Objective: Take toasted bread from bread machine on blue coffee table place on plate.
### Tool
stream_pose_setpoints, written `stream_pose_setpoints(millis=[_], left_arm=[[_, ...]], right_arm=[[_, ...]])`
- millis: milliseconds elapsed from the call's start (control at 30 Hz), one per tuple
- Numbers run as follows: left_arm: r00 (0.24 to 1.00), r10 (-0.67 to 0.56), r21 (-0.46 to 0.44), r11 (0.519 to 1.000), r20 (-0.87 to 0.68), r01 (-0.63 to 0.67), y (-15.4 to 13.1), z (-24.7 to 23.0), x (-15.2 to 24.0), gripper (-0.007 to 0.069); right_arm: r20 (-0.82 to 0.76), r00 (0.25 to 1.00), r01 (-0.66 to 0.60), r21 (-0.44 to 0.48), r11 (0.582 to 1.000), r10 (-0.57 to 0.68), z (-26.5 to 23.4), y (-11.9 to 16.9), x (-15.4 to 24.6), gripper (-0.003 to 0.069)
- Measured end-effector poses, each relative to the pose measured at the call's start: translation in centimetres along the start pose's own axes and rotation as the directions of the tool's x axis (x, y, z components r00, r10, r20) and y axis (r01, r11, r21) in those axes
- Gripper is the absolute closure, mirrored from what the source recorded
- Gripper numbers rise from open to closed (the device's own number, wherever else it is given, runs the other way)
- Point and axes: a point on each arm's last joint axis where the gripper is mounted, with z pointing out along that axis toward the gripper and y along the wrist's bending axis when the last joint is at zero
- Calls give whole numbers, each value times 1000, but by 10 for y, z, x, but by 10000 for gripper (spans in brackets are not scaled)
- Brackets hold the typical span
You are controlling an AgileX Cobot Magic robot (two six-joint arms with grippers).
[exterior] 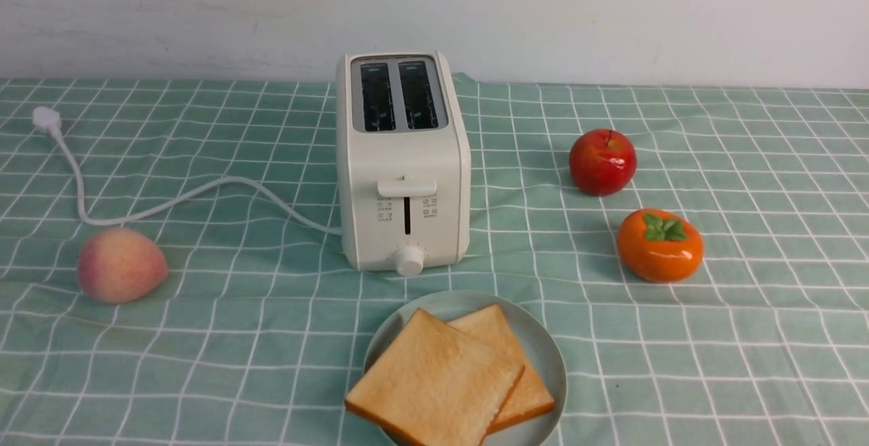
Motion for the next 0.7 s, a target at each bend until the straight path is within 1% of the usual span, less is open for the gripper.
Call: stream_pose_setpoints(millis=[133, 633, 700], left_arm=[[1000, 8, 20, 1000, -4, -8, -1, 0, 0, 638], [1000, 8, 23, 1000, -4, -8, -1, 0, 0, 629], [1000, 8, 23, 1000, -4, -8, -1, 0, 0, 629]], right_arm=[[0, 1000, 0, 0, 1000, 0, 0, 0, 0, 620], [0, 1000, 0, 0, 1000, 0, 0, 0, 0, 601], [21, 1000, -3, 4, 1000, 3, -2, -1, -1, 596]])
